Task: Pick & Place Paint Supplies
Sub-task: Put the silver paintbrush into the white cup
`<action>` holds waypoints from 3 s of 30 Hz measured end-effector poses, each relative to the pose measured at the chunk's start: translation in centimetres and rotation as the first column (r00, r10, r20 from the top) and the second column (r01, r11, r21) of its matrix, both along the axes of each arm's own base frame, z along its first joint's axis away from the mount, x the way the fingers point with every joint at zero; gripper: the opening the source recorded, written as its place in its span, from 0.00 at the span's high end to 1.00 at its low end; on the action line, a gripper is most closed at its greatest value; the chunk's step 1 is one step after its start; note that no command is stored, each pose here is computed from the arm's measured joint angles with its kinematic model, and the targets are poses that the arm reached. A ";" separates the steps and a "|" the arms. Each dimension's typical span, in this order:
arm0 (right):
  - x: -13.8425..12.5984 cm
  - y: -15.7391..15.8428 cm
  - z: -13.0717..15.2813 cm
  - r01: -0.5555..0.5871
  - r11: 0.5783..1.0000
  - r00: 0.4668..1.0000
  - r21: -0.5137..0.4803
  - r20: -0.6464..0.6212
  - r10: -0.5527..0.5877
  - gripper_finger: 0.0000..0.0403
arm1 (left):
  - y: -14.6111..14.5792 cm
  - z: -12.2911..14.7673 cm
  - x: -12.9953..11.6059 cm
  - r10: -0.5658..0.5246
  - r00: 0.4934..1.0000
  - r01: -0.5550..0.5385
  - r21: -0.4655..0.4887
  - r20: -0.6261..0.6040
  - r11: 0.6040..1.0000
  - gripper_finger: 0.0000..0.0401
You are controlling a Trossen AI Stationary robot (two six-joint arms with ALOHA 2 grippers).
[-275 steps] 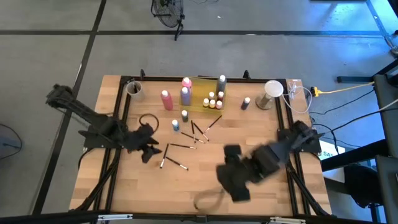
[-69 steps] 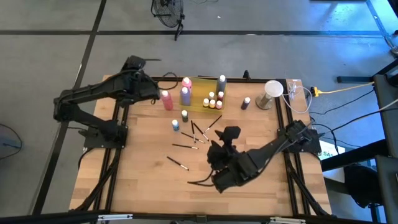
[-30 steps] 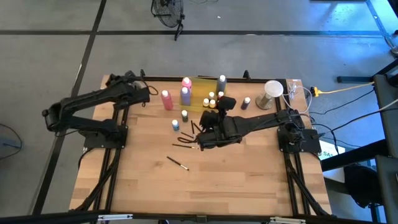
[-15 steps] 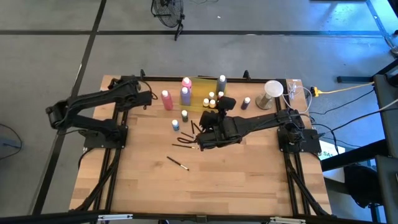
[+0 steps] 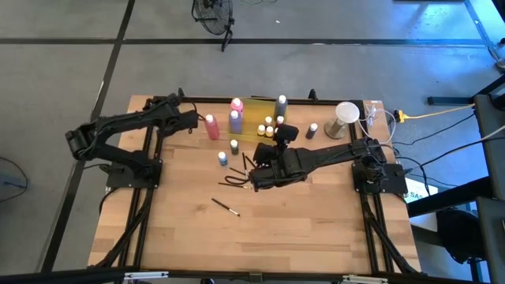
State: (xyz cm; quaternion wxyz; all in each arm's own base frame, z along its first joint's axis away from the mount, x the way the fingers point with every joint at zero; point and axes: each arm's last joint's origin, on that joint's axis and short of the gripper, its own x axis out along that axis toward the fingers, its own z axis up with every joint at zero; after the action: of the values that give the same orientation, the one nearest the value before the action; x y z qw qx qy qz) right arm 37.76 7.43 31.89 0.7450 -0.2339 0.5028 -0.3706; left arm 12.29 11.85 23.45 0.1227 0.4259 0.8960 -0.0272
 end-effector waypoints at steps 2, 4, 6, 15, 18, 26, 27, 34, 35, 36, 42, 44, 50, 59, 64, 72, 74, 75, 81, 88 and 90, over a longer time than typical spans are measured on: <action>0.0 0.0 0.0 0.000 1.000 1.000 0.000 0.000 0.000 0.42 | 0.3 -0.2 0.1 0.013 1.000 -0.014 0.010 0.014 1.000 0.96; 0.0 0.0 0.0 0.000 1.000 1.000 0.000 0.000 0.000 0.42 | 0.6 -0.2 -0.1 0.031 0.999 -0.031 0.012 0.019 0.999 0.95; 0.0 0.0 0.0 0.000 1.000 1.000 0.000 0.000 0.000 0.42 | 0.8 -0.2 -0.2 0.048 0.998 -0.049 0.013 0.027 0.999 0.94; 0.0 0.0 0.0 0.000 1.000 1.000 0.000 0.000 0.000 0.42 | 1.7 -0.5 0.7 0.056 0.972 -0.092 0.150 0.230 0.984 0.88; 0.0 0.0 0.0 0.000 1.000 1.000 0.000 0.000 0.000 0.42 | 2.1 -0.5 1.2 0.041 0.953 -0.104 0.199 0.300 0.974 0.86; 0.0 0.0 0.0 0.001 1.000 1.000 0.000 0.000 -0.001 0.42 | 2.5 0.0 1.7 0.015 0.931 -0.129 0.292 0.365 0.948 0.83; 0.0 0.0 0.0 0.000 1.000 1.000 0.000 0.000 0.000 0.42 | 2.4 0.2 1.8 0.006 0.925 -0.133 0.309 0.379 0.942 0.83; -0.1 0.1 0.0 -0.003 1.000 1.000 -0.002 -0.008 0.003 0.42 | -0.3 3.7 2.9 -0.172 0.809 -0.118 0.441 0.563 0.890 0.82; -0.1 0.2 0.0 -0.005 1.000 1.000 -0.002 -0.007 0.005 0.42 | -0.9 4.2 3.1 -0.208 0.778 -0.113 0.456 0.593 0.883 0.82; -0.1 0.3 0.0 -0.008 1.000 1.000 -0.002 -0.008 0.008 0.42 | -1.5 4.8 3.2 -0.245 0.743 -0.106 0.471 0.623 0.876 0.81; -0.3 1.3 -0.2 -0.031 0.996 0.999 0.079 -0.028 0.033 0.42 | -5.7 7.1 4.2 -0.427 0.505 -0.039 0.514 0.750 0.857 0.74; -0.5 1.7 -0.3 -0.039 0.991 0.998 0.126 -0.040 0.044 0.42 | -7.0 7.3 4.5 -0.458 0.407 -0.029 0.512 0.790 0.858 0.70; -0.5 3.1 -0.6 -0.051 0.954 0.998 0.294 -0.026 0.061 0.42 | -10.0 7.3 5.0 -0.448 0.114 -0.038 0.455 0.887 0.890 0.55; -0.5 5.1 -1.1 -0.015 0.754 0.998 0.656 -0.038 0.053 0.42 | -14.9 5.8 4.6 0.213 -0.201 0.080 -0.201 0.956 0.976 0.49; -0.5 6.8 -1.0 -0.041 0.664 0.998 0.747 -0.006 0.068 0.42 | -17.3 4.8 4.4 0.627 -0.185 0.108 -0.618 0.757 0.778 0.50; -2.1 11.5 -1.0 -0.055 0.594 0.998 0.802 0.036 0.043 0.42 | -21.7 3.4 6.4 0.802 -0.190 0.390 -0.707 0.566 0.590 0.50; -2.9 13.1 -1.0 -0.060 0.586 0.998 0.808 0.037 0.050 0.42 | -22.8 3.3 7.1 0.795 -0.148 0.479 -0.661 0.588 0.578 0.50; -3.4 13.8 -0.9 -0.064 0.581 0.998 0.812 0.039 0.056 0.42 | -23.3 3.0 7.5 0.780 -0.124 0.517 -0.631 0.613 0.578 0.50; -5.8 18.0 -0.8 -0.150 0.548 0.985 0.823 0.076 0.155 0.42 | -25.5 0.1 10.3 0.650 0.014 0.644 -0.505 0.759 0.575 0.50; -7.8 20.4 -0.8 -0.230 0.581 0.968 0.780 0.122 0.219 0.42 | -25.4 -3.2 15.0 0.589 0.073 0.656 -0.484 0.805 0.580 0.51; -8.0 20.7 -0.8 -0.244 0.591 0.965 0.769 0.134 0.225 0.42 | -25.0 -4.4 16.2 0.607 0.114 0.632 -0.529 0.786 0.566 0.51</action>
State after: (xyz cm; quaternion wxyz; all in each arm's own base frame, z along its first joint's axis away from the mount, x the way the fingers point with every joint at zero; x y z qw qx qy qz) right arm 29.71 28.10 31.12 0.8201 0.0518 0.5696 -0.0179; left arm 28.52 -13.19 19.04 0.8658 0.2192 0.4237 -0.1511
